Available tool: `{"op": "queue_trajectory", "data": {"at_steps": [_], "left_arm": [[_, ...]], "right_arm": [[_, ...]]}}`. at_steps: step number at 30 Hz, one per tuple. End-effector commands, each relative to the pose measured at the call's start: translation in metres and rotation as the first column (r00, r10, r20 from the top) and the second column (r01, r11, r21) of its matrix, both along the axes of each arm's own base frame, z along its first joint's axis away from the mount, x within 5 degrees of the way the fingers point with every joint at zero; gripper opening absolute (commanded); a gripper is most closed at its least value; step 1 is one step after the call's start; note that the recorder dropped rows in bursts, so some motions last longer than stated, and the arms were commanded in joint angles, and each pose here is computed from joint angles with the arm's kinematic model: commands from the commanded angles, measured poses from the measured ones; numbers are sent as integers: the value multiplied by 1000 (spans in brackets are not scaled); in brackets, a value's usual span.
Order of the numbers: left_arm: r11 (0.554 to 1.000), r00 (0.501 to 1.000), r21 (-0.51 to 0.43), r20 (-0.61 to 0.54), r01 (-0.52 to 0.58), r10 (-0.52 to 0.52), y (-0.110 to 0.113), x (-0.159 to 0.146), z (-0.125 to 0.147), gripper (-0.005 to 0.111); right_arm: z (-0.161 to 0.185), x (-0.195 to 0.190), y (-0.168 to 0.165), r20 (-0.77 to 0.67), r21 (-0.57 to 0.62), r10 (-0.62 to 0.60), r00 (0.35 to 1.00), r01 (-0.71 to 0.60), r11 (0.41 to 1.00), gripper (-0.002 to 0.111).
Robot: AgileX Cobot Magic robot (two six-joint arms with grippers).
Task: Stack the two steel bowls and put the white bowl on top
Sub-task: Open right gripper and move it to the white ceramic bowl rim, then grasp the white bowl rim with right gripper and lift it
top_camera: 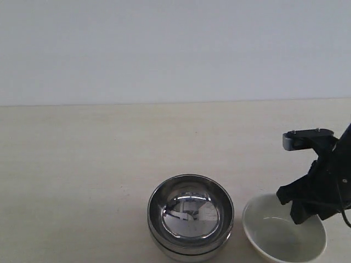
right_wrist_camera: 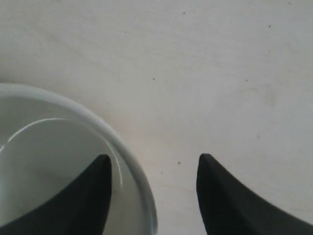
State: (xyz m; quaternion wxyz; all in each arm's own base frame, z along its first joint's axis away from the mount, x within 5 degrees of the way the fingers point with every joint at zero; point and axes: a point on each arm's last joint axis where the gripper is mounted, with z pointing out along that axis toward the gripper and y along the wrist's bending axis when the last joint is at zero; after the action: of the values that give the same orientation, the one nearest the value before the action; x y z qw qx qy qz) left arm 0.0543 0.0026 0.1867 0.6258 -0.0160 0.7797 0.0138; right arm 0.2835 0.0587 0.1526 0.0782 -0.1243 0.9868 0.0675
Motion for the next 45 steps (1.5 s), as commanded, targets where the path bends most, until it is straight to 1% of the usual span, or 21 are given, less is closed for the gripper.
{"op": "queue_trajectory", "data": {"at_steps": [1, 3, 9, 10, 13, 18, 24, 30, 32, 34, 38, 40, 45], "left_arm": [[1000, 1000, -19, -2, -5, 5, 0, 0, -1, 4], [1000, 1000, -19, -2, -5, 5, 0, 0, -1, 4], [1000, 1000, -19, -2, -5, 5, 0, 0, -1, 4], [1000, 1000, -19, -2, -5, 5, 0, 0, -1, 4], [1000, 1000, -19, -2, -5, 5, 0, 0, -1, 4], [1000, 1000, -19, -2, -5, 5, 0, 0, -1, 4], [1000, 1000, -19, -2, -5, 5, 0, 0, -1, 4], [1000, 1000, -19, -2, -5, 5, 0, 0, -1, 4], [1000, 1000, -19, -2, -5, 5, 0, 0, -1, 4], [1000, 1000, -19, -2, -5, 5, 0, 0, -1, 4], [1000, 1000, -19, -2, -5, 5, 0, 0, -1, 4], [1000, 1000, -19, -2, -5, 5, 0, 0, -1, 4], [1000, 1000, -19, -2, -5, 5, 0, 0, -1, 4]], "right_arm": [[-15, 3, 0, -18, 7, -1, 1000, 1, 1000, 46], [-21, 4, 0, -25, 4, -1, 1000, 1, 1000, 38], [-28, 6, 0, -31, -2, 21, 999, -21, 1000, 2], [-28, 6, 0, -26, -3, 24, 999, -24, 1000, 0], [-26, 8, 0, -4, 3, 16, 1000, -16, 1000, 0], [-9, 9, 1, 50, 17, 11, 999, -12, 1000, 0], [30, 8, 4, 145, 72, -17, 989, 6, 997, 0], [67, 0, 5, 264, 128, -48, 963, 14, 992, 0], [77, -3, 8, 297, 171, -45, 954, -6, 985, 0], [84, -7, 14, 307, 238, -35, 951, -41, 970, 0], [89, -11, 31, 302, 387, 28, 953, -149, 910, 0], [88, -14, 41, 299, 404, 67, 952, -190, 895, 0], [76, -18, 75, 305, 376, 157, 939, -271, 886, 0]]}}
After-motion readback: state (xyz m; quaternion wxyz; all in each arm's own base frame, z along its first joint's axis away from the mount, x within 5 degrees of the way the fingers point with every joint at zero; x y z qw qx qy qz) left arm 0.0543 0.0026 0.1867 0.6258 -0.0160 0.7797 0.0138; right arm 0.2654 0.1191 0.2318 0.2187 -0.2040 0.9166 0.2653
